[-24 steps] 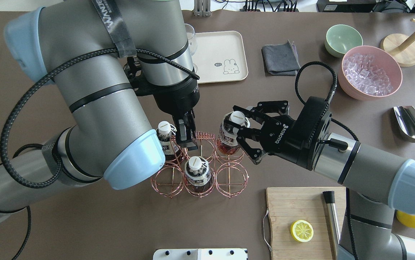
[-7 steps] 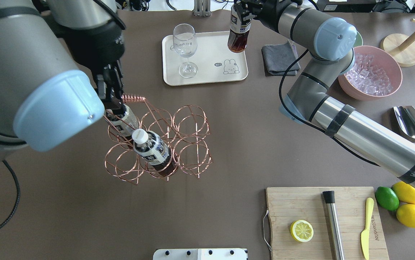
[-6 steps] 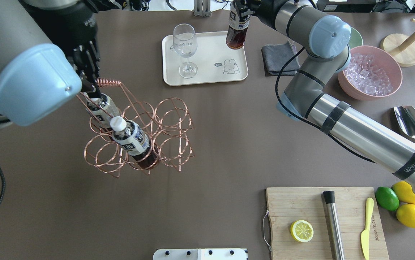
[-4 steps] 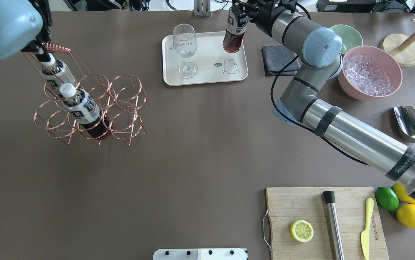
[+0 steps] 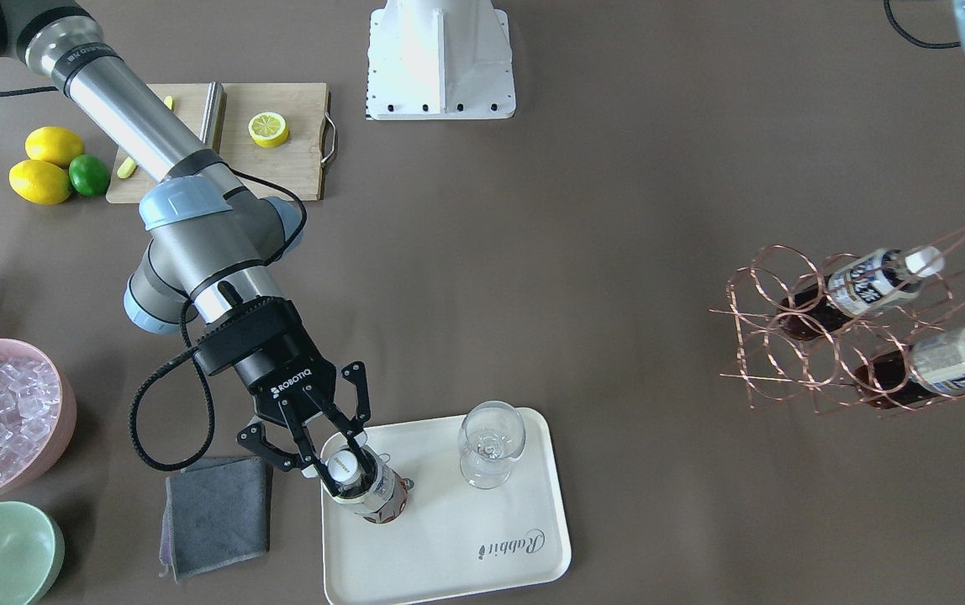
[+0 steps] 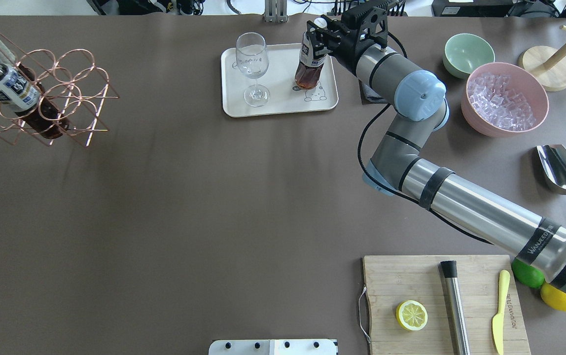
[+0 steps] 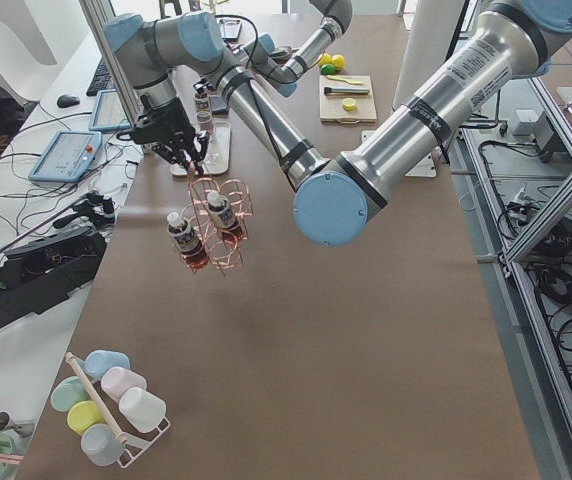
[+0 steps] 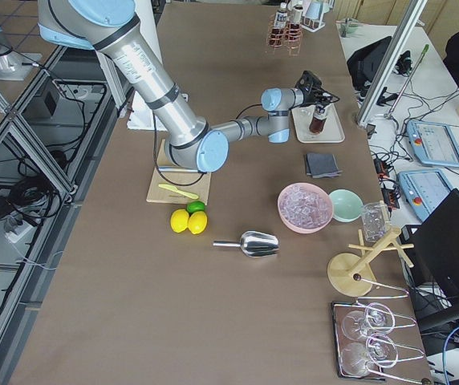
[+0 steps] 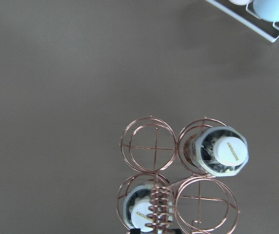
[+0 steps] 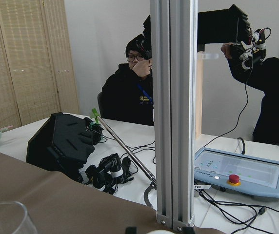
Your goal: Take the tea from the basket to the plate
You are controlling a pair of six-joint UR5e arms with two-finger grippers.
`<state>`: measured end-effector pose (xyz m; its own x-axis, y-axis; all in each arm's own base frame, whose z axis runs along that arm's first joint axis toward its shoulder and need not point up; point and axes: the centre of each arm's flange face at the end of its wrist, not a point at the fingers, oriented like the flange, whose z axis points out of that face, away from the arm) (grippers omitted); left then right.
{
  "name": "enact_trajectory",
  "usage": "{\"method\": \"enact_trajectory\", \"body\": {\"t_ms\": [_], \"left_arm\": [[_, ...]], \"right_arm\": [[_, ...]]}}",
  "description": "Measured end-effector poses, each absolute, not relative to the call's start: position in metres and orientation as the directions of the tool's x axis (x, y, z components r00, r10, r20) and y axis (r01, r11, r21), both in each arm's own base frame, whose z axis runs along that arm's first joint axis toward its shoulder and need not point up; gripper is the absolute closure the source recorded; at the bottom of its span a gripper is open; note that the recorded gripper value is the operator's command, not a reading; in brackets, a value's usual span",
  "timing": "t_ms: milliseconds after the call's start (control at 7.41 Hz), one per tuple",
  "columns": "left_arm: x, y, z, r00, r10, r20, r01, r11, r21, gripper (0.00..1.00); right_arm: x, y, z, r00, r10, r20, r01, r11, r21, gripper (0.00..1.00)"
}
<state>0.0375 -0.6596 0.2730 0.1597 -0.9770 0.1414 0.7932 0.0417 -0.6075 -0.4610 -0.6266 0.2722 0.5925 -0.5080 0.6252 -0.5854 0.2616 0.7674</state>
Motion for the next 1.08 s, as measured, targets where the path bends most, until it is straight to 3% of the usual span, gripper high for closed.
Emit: {"method": "enact_trajectory", "body": {"t_ms": [135, 270, 405, 540, 1080], "left_arm": [[0.018, -0.686, 0.314, 0.148, -0.979, 0.141, 0.807, 0.037, -0.589, 1.00], [0.010, -0.704, 0.352, 0.142, -0.980, 0.142, 0.817, 0.035, -0.575, 0.79], [0.005, -0.710, 0.391, 0.137, -0.980, 0.145, 0.823, 0.031, -0.568, 0.02], [-0.004, -0.710, 0.424, 0.125, -0.981, 0.149, 0.828, 0.021, -0.560, 0.01], [-0.019, -0.706, 0.447, 0.105, -0.982, 0.158, 0.858, 0.009, -0.514, 0.01]], "right_arm": [[-0.469, -0.620, 0.273, 0.594, -0.505, 0.626, -0.586, 0.261, 0.767, 1.00], [-0.473, -0.617, 0.273, 0.594, -0.505, 0.626, -0.586, 0.261, 0.767, 1.00], [-0.475, -0.615, 0.273, 0.594, -0.506, 0.625, -0.586, 0.261, 0.767, 0.26], [-0.475, -0.615, 0.272, 0.594, -0.506, 0.625, -0.587, 0.259, 0.767, 0.00], [-0.472, -0.606, 0.276, 0.591, -0.512, 0.623, -0.587, 0.258, 0.768, 0.00]]}}
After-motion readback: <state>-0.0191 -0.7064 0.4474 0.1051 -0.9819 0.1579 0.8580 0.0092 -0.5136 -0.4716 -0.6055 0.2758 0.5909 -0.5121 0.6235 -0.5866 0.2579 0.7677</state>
